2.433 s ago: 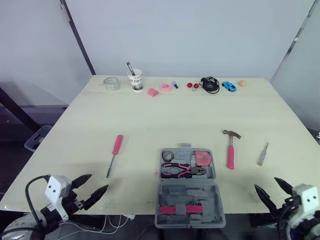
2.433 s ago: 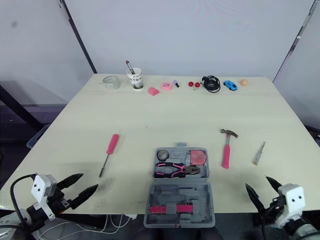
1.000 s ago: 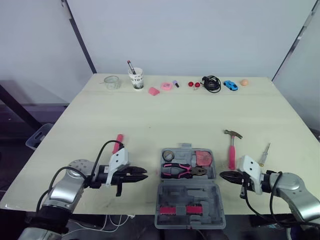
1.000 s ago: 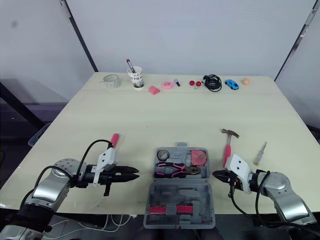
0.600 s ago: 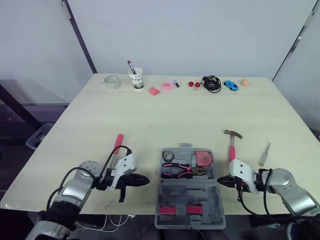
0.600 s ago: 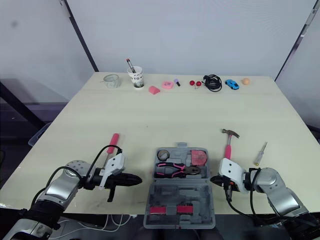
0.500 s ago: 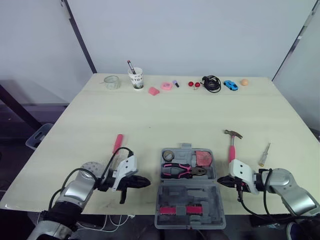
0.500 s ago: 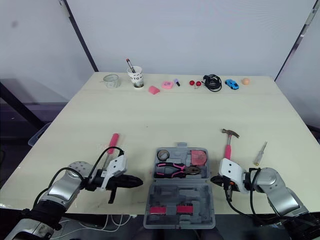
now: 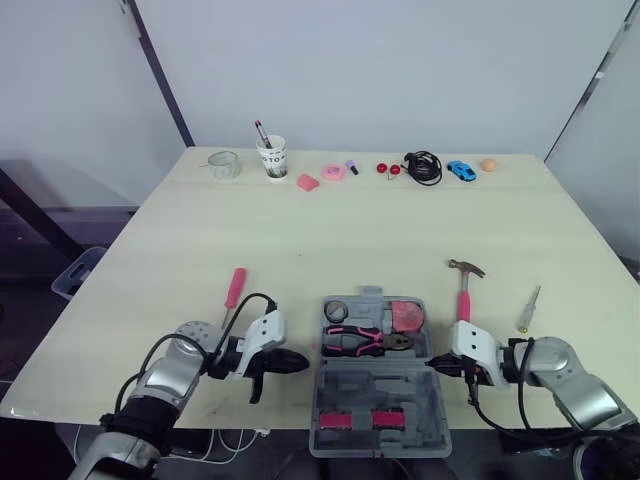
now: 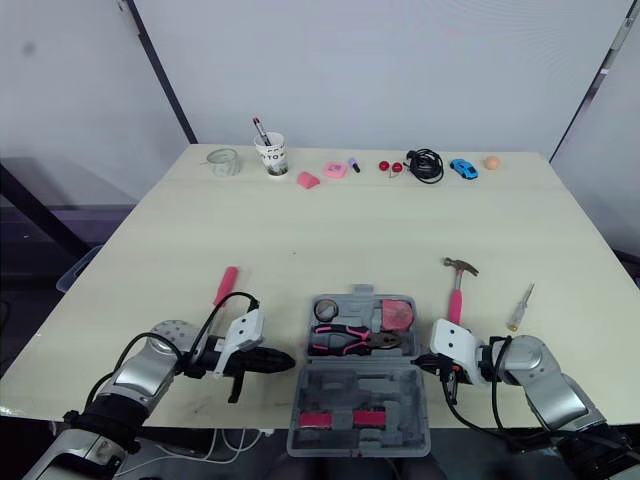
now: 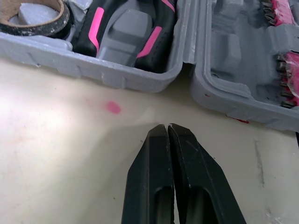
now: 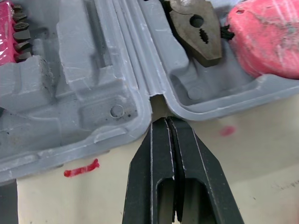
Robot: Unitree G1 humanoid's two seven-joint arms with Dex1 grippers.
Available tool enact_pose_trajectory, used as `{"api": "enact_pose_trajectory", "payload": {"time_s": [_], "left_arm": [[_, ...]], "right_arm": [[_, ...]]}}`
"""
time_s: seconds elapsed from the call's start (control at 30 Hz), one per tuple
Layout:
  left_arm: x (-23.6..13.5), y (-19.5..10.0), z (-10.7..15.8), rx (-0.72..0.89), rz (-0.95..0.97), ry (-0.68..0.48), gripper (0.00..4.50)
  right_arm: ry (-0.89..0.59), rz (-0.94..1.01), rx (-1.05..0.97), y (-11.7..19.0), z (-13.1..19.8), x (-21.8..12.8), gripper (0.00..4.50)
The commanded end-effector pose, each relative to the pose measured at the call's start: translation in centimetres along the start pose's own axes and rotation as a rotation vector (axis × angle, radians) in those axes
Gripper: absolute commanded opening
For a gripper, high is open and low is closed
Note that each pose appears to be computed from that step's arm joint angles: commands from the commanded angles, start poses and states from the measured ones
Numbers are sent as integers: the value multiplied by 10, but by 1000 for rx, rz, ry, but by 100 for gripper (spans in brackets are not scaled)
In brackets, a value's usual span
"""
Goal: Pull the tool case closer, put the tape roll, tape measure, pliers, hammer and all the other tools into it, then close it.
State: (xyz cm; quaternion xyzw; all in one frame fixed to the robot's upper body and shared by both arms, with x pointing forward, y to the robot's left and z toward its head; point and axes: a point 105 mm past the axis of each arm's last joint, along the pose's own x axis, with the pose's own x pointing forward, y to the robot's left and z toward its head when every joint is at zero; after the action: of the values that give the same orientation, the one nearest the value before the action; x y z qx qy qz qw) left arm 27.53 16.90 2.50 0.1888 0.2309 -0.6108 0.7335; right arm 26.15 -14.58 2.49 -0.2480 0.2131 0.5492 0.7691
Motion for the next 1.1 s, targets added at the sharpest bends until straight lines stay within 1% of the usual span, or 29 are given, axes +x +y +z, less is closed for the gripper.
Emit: {"api": "enact_pose_trajectory", "payload": {"time_s": [0.03, 0.17, 0.33, 0.63, 1.1], "left_arm": [[7, -1, 5, 26, -19, -6, 13], [11, -2, 5, 27, -34, -4, 13], [20, 3, 7, 25, -29, 1, 13], [29, -6, 12, 24, -111, 4, 13], [36, -7, 15, 12, -109, -15, 13]], "right_arm": [[-16, -1, -37, -2, 6, 1, 0], [-17, -6, -38, -3, 6, 2, 0], [-16, -3, -33, -1, 3, 3, 0], [-12, -15, -32, -3, 1, 2, 0], [-28, -9, -37, -4, 5, 8, 0]]}}
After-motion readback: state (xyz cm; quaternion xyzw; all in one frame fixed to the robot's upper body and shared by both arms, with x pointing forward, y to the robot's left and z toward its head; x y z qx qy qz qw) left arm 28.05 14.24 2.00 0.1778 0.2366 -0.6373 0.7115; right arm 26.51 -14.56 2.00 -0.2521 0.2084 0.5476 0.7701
